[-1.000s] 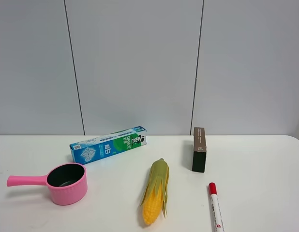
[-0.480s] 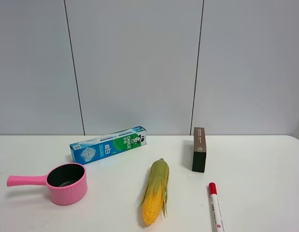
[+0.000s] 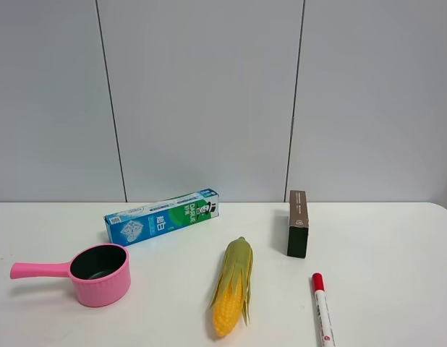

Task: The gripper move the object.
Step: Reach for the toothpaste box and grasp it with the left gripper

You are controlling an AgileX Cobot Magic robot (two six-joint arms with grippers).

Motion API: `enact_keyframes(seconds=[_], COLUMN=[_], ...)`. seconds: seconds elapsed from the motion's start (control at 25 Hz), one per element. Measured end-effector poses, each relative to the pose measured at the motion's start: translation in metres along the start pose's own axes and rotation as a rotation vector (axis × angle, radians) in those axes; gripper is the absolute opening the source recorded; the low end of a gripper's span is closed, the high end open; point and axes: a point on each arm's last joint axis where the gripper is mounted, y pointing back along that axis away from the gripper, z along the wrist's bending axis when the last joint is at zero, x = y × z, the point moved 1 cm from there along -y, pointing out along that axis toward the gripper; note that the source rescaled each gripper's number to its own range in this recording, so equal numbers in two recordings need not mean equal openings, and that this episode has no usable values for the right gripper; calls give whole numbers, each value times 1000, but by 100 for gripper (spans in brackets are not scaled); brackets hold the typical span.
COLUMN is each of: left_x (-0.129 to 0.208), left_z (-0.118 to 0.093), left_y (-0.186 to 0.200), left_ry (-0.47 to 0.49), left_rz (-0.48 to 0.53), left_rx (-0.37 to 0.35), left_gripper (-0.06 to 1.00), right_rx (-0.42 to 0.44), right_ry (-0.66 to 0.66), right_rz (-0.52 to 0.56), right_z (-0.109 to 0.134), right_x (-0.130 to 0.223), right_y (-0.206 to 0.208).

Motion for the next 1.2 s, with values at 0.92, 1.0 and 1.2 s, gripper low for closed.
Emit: enact_keyframes(seconds=[0.92, 1.0, 1.2], left_x=[-215, -235, -284], left_z=[-46, -51, -60], left_y=[35, 23, -25], left_ry=[-194, -218, -246], left_rz=[-320, -295, -252], left_rx=[452, 513, 631], left_gripper=[74, 74, 74], right_rx=[0, 0, 0], right_ry=[0, 0, 0], right_rz=[0, 0, 0], right_z=[0, 0, 0], right_x=[0, 0, 0], right_y=[0, 0, 0])
